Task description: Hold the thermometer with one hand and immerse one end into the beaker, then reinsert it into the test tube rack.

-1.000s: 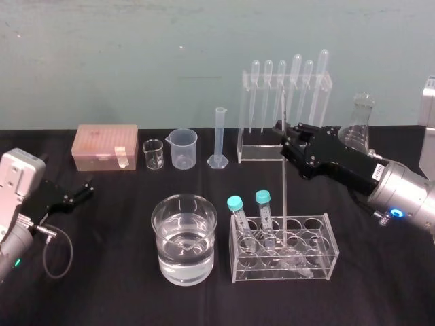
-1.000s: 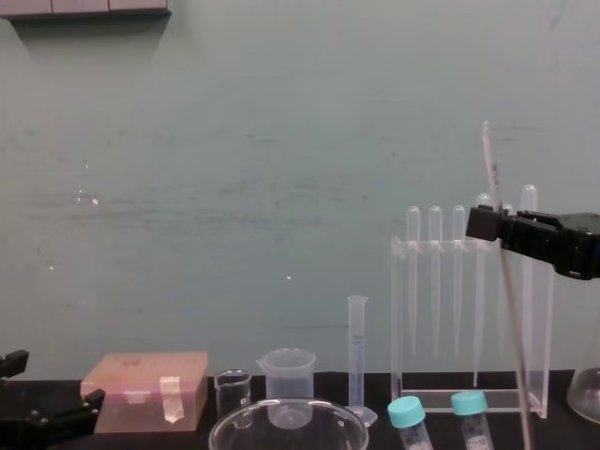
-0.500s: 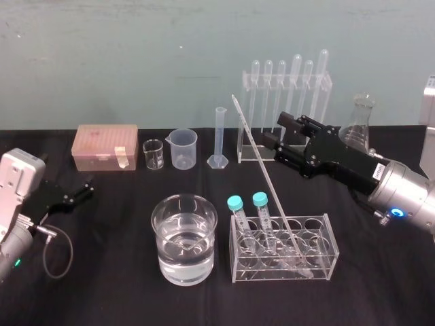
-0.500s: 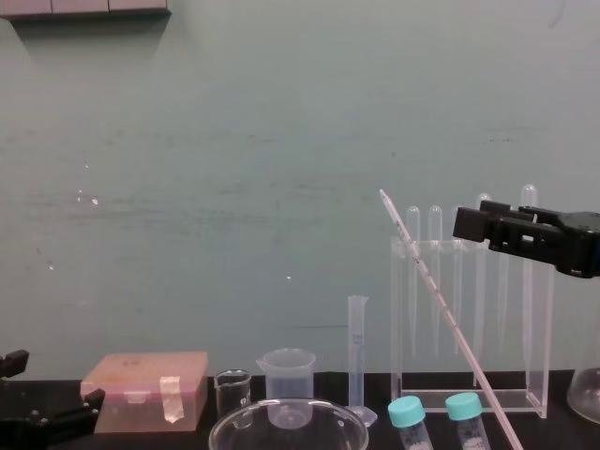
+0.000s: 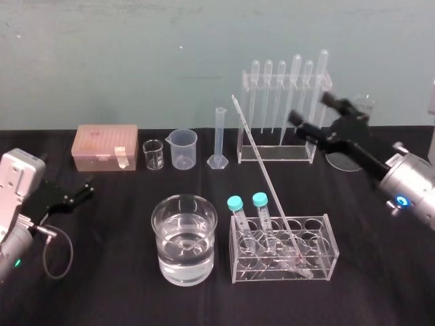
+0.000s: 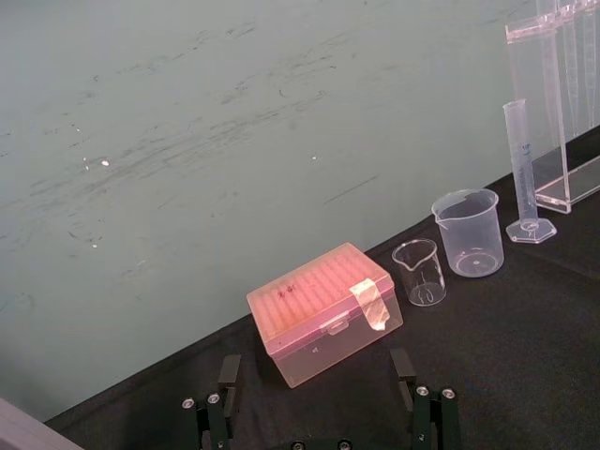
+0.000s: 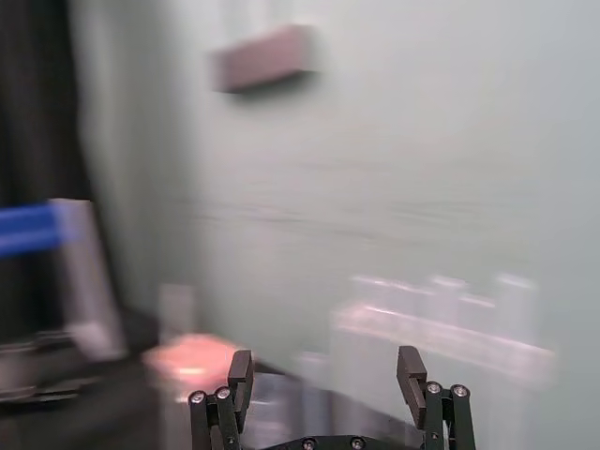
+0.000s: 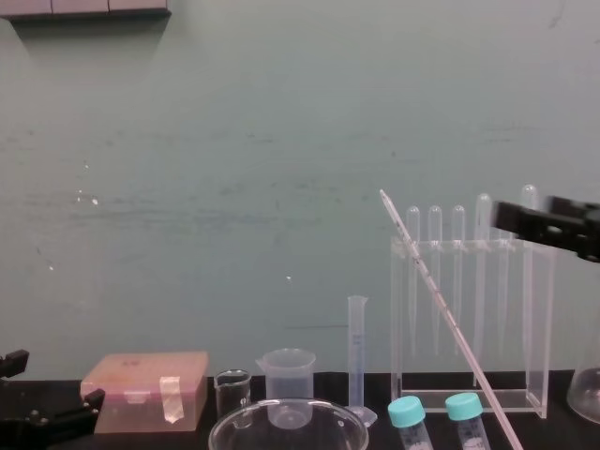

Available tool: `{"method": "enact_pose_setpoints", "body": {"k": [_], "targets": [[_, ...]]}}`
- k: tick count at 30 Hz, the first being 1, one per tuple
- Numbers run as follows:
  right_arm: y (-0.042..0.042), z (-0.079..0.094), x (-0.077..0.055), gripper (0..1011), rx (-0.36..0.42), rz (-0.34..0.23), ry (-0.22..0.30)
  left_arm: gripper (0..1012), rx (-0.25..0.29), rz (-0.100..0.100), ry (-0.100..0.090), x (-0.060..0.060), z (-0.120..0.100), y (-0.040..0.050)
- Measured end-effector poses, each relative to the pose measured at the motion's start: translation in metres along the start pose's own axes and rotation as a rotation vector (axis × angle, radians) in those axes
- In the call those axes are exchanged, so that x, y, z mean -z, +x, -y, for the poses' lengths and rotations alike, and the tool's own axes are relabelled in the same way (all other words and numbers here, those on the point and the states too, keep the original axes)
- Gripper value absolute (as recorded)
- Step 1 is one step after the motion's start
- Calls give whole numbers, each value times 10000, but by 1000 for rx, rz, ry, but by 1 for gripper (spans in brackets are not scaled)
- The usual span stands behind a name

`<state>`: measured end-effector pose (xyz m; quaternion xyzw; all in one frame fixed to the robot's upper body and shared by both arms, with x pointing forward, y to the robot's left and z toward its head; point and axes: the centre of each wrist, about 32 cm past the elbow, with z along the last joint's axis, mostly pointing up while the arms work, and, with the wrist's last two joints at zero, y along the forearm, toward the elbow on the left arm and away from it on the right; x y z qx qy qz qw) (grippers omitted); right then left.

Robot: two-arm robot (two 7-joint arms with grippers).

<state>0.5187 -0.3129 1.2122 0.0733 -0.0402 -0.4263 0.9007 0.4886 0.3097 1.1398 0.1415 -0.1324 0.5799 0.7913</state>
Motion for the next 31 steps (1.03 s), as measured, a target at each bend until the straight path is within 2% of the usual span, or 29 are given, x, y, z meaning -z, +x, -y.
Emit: {"method": "enact_pose_setpoints", "body": {"k": [1,4,5,7,8,11,14,17,31], "targets": [[0,17,31,1002,82,20,-9,1008,0,0,0,0,0,0],[2,46,102,1003,209,62,-34,1008,0,0,0,0,0,0],[3,67,164,1002,273,87,-61,1008,0,0,0,0,0,0],[2,85,217,1003,320,104,-86,1008,0,0,0,0,0,0],[-3,107,278,1003,359,121,-114,1008,0,0,0,0,0,0],[-23,152,400,1003,412,138,-175,1008,0,0,0,0,0,0],[-56,178,498,1003,442,140,-221,1008,0,0,0,0,0,0],[-77,189,555,1003,456,141,-245,1008,0,0,0,0,0,0],[-70,189,542,1003,462,146,-240,1008,0,0,0,0,0,0]]}}
